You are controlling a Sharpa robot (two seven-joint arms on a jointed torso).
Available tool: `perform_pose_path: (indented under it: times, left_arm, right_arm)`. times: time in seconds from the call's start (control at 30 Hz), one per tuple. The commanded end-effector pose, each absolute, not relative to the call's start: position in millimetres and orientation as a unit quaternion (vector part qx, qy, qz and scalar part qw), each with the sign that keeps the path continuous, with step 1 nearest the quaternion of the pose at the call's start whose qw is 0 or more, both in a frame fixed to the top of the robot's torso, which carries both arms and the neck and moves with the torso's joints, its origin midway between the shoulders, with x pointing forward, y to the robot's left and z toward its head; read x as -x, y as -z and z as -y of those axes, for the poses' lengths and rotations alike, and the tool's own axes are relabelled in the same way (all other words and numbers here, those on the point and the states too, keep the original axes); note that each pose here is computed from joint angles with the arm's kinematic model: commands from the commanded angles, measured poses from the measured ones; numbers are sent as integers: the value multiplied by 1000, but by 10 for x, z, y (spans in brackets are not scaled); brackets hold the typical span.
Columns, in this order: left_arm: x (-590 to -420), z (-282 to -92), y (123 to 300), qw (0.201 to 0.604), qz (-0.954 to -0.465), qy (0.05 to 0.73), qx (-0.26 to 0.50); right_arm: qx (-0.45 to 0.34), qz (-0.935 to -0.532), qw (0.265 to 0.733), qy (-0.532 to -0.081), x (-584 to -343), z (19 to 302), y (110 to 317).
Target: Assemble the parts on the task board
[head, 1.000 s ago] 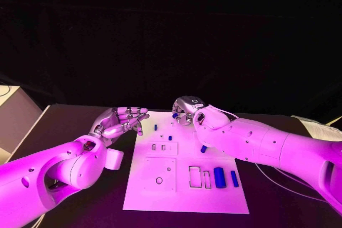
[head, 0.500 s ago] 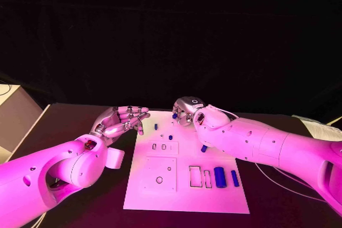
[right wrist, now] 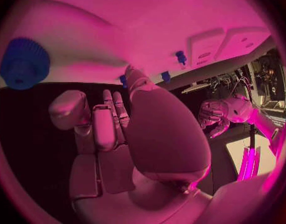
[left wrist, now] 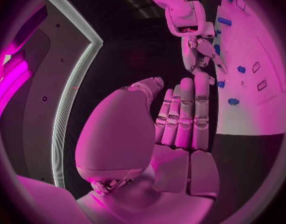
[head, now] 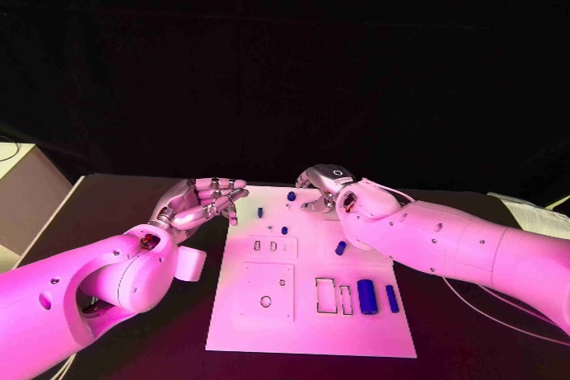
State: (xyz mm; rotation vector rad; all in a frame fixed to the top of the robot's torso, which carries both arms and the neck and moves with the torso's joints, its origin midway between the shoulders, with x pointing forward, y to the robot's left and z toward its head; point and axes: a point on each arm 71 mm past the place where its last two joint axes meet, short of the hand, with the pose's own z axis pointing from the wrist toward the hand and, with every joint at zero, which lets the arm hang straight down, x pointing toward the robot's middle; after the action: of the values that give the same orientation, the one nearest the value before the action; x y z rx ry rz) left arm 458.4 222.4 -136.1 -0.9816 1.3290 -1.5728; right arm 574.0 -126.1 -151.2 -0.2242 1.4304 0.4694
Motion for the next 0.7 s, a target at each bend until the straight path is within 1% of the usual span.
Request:
perform_pose_path:
  times: [0.03, 0.2, 0.4, 0.43, 0.53, 0.7]
  left_arm:
    - [-4596, -2254, 1353, 419, -528, 630, 387]
    - [-4613, -2303, 1360, 424, -526, 626, 389]
    - [-4625, -2318, 1367, 424, -526, 626, 389]
    - [-4628, -2318, 1368, 424, -526, 626, 389]
    - [-4632, -2315, 1371, 423, -526, 627, 389]
    - [-4636, -2306, 1375, 421, -527, 628, 388]
  right_arm:
    - [79, -622, 744, -229, -5703, 1394, 1415]
    - [39, -619, 747, -239, -5656, 1679, 1310]
    - [-7, -635, 731, -250, -5599, 1987, 1250]
    - [-19, -642, 724, -250, -5591, 2068, 1245]
    - [-38, -658, 710, -248, -5588, 2196, 1257]
    - [-64, -691, 683, -227, -5607, 2405, 1309]
